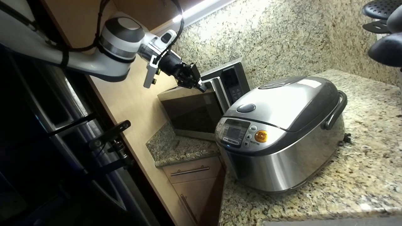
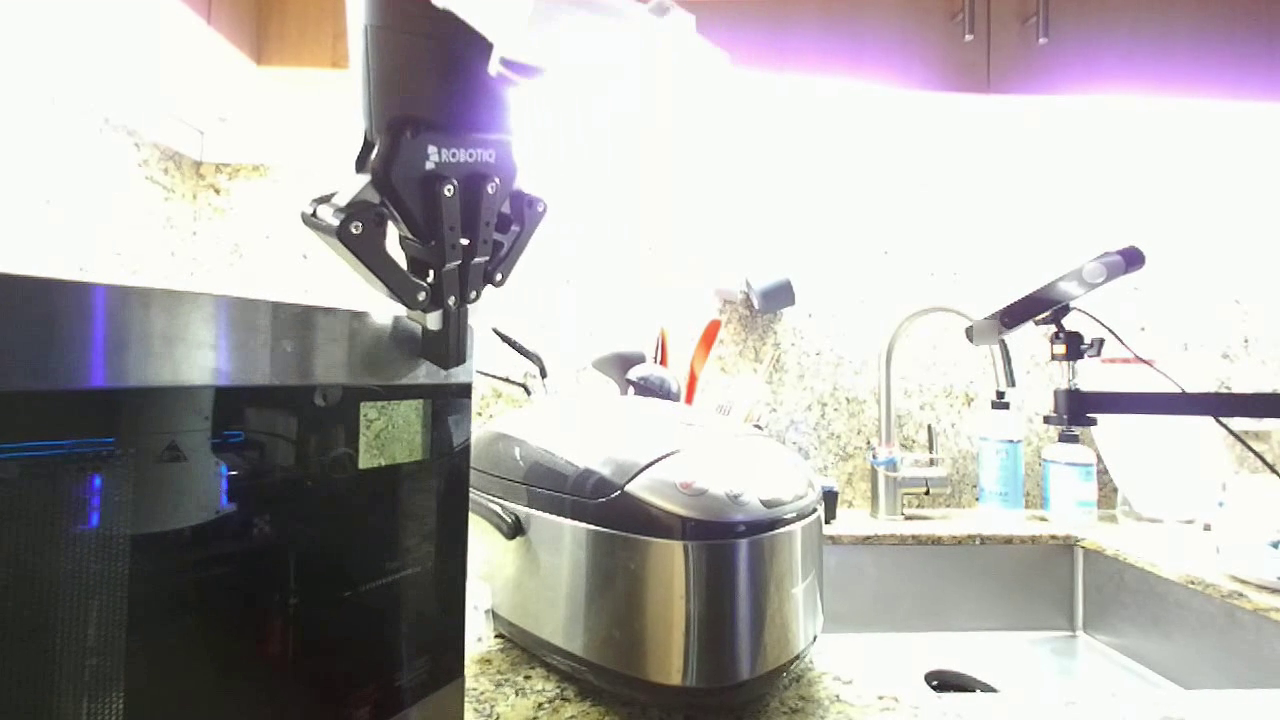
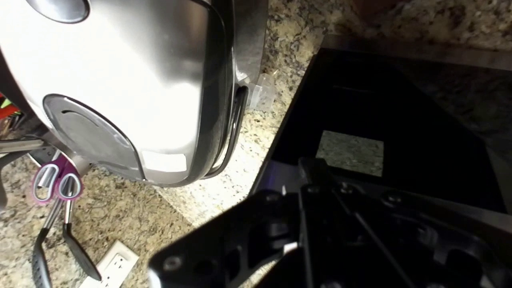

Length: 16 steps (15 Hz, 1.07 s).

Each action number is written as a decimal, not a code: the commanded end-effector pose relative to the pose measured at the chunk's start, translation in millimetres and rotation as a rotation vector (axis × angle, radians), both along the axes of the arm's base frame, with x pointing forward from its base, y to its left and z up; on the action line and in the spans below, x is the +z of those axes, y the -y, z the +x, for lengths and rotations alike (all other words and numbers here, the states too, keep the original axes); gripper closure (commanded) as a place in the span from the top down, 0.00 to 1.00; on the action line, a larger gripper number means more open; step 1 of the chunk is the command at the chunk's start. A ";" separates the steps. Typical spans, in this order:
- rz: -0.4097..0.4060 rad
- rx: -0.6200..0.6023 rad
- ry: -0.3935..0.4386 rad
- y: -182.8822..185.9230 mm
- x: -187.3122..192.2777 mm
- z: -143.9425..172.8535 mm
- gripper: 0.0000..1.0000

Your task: Close the microwave

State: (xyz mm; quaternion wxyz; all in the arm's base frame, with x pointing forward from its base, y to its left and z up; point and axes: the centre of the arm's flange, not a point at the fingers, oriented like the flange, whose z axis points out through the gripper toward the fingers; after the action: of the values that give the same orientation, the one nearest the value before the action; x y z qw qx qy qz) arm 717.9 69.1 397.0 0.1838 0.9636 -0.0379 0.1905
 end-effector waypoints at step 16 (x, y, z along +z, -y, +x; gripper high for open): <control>-0.090 0.050 0.113 -31.0 26.2 51.5 0.00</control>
State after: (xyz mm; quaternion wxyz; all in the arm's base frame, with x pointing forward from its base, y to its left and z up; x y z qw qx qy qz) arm 766.9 91.6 412.6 0.2160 0.9430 -0.0228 0.2522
